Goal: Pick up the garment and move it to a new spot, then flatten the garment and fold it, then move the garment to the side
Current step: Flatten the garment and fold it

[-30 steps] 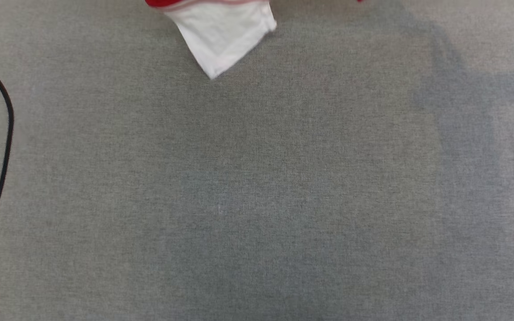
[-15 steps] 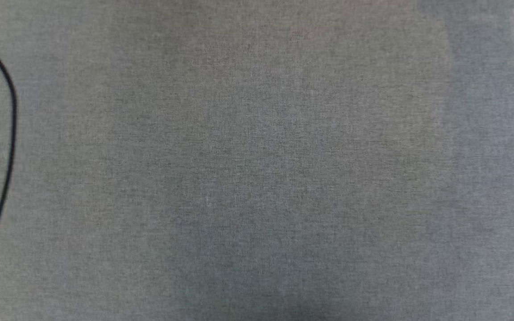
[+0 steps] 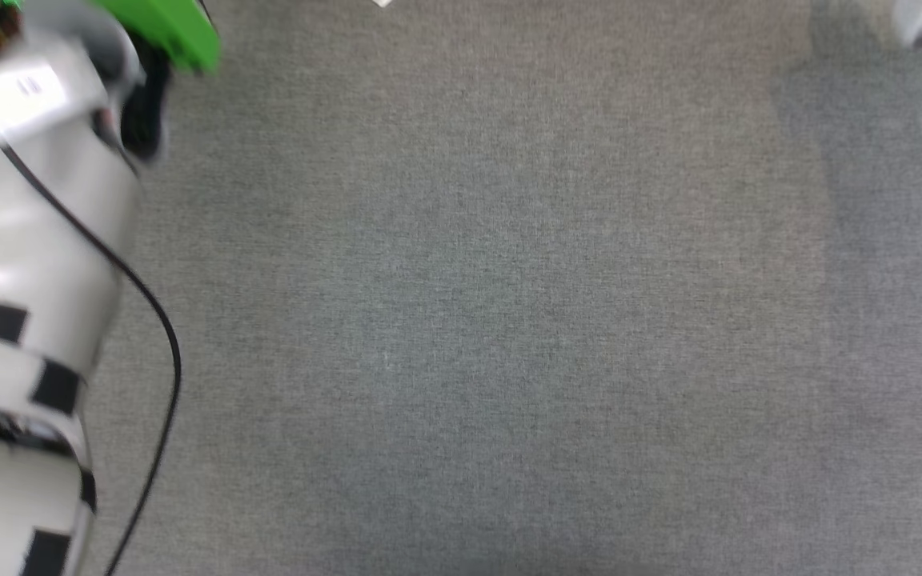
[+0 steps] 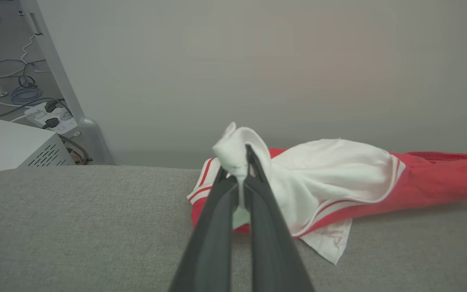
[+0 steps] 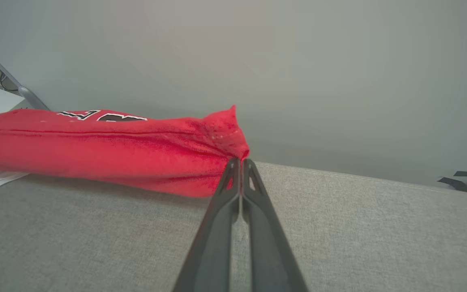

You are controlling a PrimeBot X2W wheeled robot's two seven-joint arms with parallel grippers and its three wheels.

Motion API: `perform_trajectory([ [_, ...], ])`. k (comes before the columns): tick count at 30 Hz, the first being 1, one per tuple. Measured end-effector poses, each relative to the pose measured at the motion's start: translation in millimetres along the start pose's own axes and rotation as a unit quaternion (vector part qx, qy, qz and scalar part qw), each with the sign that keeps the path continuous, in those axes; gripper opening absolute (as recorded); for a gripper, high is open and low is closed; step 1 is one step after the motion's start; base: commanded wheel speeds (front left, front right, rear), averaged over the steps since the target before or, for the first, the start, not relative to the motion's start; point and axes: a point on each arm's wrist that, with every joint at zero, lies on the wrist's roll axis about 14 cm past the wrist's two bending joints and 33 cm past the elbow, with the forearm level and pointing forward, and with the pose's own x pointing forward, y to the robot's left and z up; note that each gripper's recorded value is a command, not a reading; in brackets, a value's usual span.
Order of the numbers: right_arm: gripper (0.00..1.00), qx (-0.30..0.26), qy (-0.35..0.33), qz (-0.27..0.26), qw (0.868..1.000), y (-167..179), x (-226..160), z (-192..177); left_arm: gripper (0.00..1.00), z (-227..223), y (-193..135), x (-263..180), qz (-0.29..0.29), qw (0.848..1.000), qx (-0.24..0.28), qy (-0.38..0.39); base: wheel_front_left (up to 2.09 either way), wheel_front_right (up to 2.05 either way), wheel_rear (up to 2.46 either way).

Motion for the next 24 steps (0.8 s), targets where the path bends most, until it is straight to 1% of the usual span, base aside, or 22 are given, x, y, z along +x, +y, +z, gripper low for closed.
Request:
perform_trajectory([
  [4, 0.00, 0.019, 0.035, 0.009, 0.999, 5.6, -32.1, -47.2, 0.00, -34.7, -8.5, -39.2, -0.010, 0.999, -0.040, 0.033, 0.00, 0.00, 0.00],
  [7, 0.00, 0.033, 0.050, 0.013, 0.998, 9.3, -59.0, -72.5, 0.00, -49.2, -2.7, -70.5, -0.006, 0.997, -0.054, 0.050, 0.00, 0.00, 0.00],
  [11, 0.00, 0.040, 0.051, 0.020, 0.998, 14.6, -93.6, -86.1, 0.00, -54.2, 10.6, -110.7, 0.006, 0.997, -0.053, 0.058, 0.00, 0.00, 0.00],
  [15, 0.00, 0.051, 0.054, 0.015, 0.997, 11.8, -130.6, -99.7, 0.00, -51.6, 6.1, -143.1, 0.006, 0.996, -0.072, 0.049, 0.00, 0.00, 0.00],
  [17, 0.00, 0.057, 0.059, 0.011, 0.997, 10.3, -149.4, -107.7, 0.00, -52.2, 2.4, -159.7, 0.003, 0.996, -0.073, 0.048, 0.00, 0.00, 0.00],
  [24, 0.00, 0.087, 0.081, 0.015, 0.993, 27.9, -214.1, -133.2, 0.00, -64.3, -1.6, -223.6, 0.019, 0.996, -0.065, 0.060, 0.00, 0.00, 0.00],
])
